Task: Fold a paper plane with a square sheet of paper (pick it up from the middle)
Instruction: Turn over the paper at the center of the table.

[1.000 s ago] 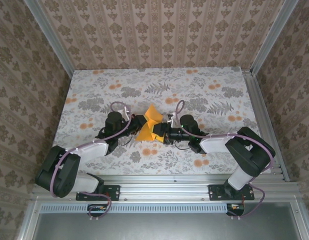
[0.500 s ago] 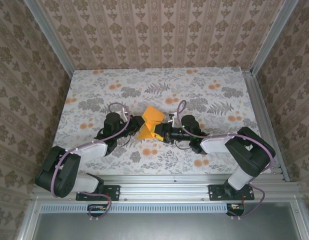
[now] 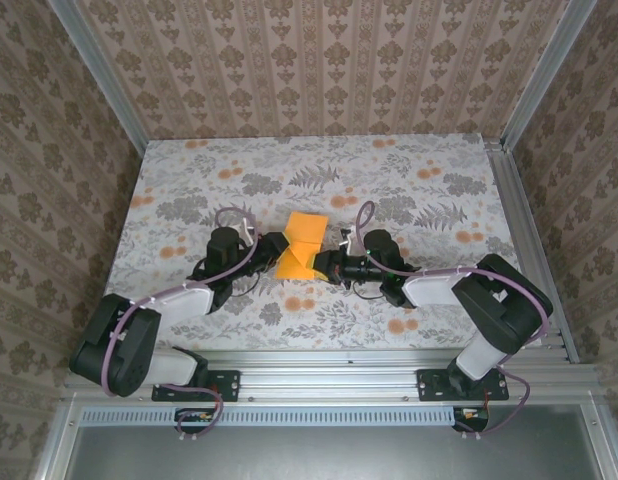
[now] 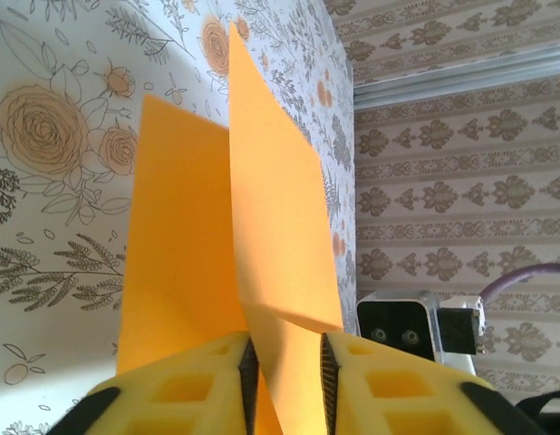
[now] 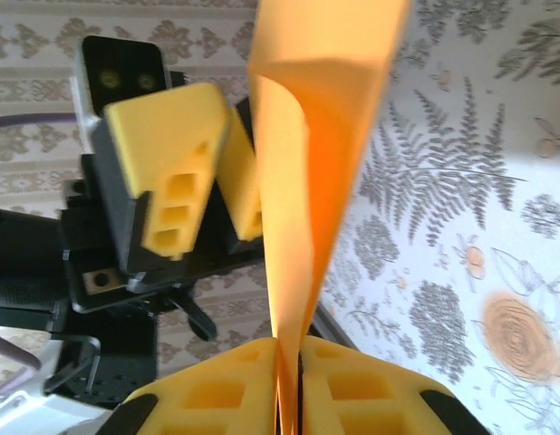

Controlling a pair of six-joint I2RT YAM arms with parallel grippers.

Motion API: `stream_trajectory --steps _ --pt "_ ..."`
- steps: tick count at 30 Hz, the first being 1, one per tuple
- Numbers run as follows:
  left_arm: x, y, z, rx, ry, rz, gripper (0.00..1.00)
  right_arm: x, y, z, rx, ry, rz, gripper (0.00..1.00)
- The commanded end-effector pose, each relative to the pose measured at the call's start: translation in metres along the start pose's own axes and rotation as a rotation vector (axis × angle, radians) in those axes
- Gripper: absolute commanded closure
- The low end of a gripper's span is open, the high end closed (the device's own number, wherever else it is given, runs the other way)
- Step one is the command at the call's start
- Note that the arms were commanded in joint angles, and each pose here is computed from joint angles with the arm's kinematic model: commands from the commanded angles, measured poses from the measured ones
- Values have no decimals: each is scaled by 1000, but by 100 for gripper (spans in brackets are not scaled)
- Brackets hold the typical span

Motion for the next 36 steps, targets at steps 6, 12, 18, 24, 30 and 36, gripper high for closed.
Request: stream_trajectory --steps 6,12,18,24,30,36 --pt "17 13 -16 -101 24 18 40 37 -1 7 220 -474 -60 92" --pt "22 22 -34 -188 32 105 28 89 6 25 465 -981 -174 94" --pt "25 27 -50 -230 -19 180 21 120 19 48 654 -1413 -293 94" --pt "33 29 -50 -218 -42 182 20 102 28 56 777 -1674 -302 93" --pt "51 29 -41 -189 -19 143 20 43 24 31 786 -1653 -131 88" --pt "71 28 -33 -170 -4 113 20 -15 6 5 733 -1468 46 83"
Point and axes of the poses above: each hand's point on the last joint's axis, 136 mm out from that joint toward the fingers, its own x axis back along the fingers, its own z axis along the line the jaws close on, y = z × x, the point moved 9 cm from there along x, back along the fingers, and after that the axes turned 8 degrees about -x, right-handed, at the moved point
